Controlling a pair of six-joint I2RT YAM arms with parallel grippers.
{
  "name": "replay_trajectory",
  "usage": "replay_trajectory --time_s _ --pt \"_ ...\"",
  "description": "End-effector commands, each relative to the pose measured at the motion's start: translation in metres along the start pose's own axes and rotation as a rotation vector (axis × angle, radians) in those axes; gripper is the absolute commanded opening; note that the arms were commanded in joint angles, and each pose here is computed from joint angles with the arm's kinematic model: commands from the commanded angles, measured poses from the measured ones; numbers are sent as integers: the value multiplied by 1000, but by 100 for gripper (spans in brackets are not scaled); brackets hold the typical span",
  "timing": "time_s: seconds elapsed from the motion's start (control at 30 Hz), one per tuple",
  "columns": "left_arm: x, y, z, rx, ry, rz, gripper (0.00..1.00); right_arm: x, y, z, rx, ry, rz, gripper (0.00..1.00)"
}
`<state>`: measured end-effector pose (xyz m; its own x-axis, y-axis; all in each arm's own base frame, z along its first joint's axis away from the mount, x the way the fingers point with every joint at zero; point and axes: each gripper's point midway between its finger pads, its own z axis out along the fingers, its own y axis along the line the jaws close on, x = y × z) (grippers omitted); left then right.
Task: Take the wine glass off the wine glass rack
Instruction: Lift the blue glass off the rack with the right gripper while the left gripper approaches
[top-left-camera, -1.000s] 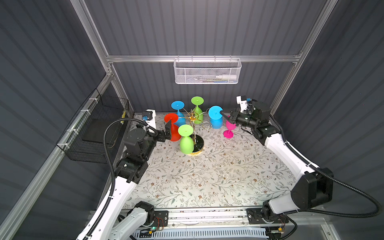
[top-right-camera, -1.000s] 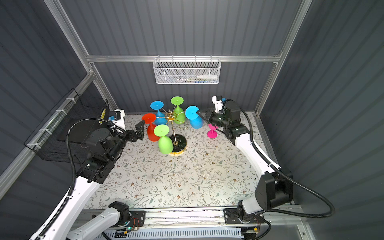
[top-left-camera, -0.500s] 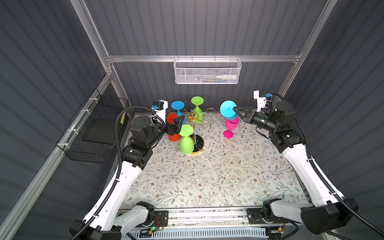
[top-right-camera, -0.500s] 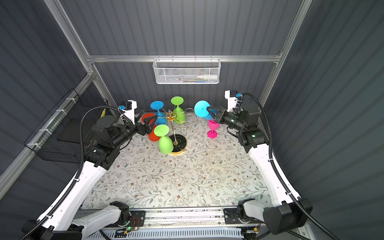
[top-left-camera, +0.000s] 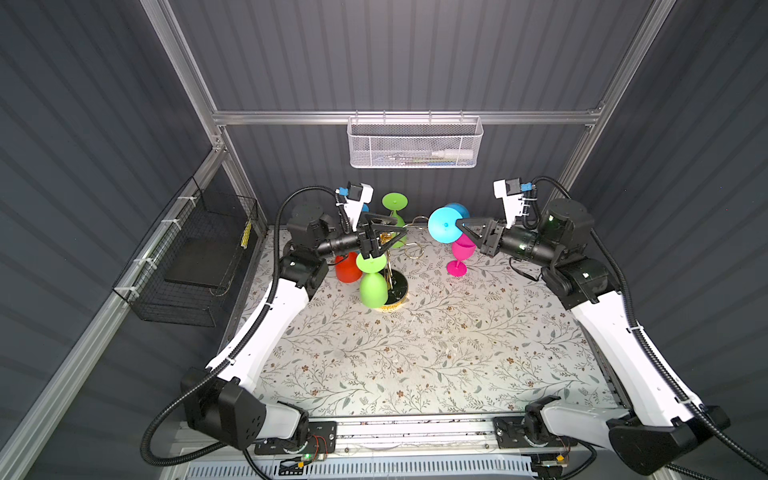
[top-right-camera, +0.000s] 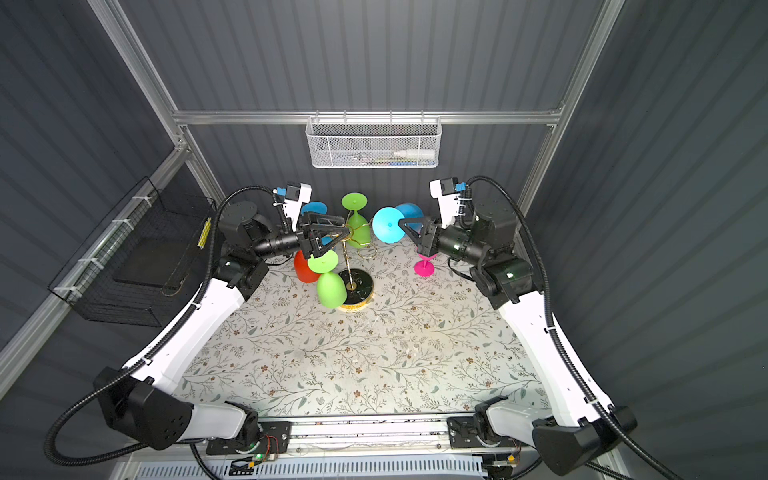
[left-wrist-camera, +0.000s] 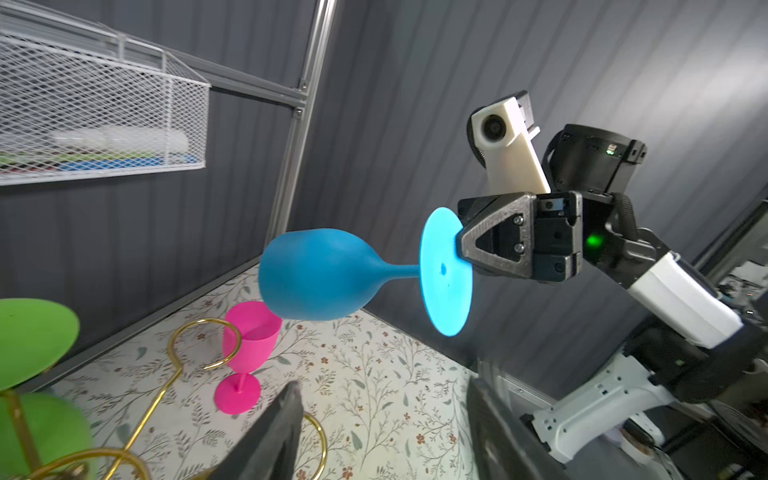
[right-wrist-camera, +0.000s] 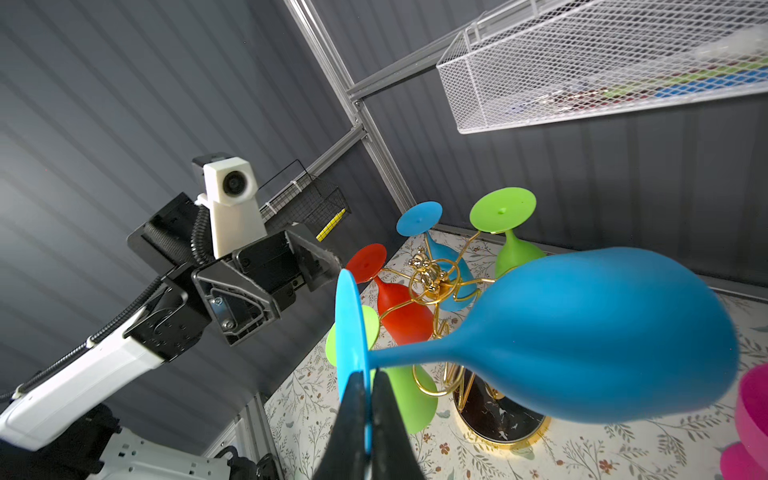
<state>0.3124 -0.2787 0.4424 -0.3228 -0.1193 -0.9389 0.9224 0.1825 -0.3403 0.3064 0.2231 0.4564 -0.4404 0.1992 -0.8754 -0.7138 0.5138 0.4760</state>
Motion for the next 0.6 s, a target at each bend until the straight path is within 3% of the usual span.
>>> replay_trajectory --time_s 0.0,0.57 --pt "-28 -40 -1 177 -18 50 64 -2 14 3 -40 9 -53 0" --pt "-6 -43 23 263 71 -39 61 4 39 26 -107 59 -89 0"
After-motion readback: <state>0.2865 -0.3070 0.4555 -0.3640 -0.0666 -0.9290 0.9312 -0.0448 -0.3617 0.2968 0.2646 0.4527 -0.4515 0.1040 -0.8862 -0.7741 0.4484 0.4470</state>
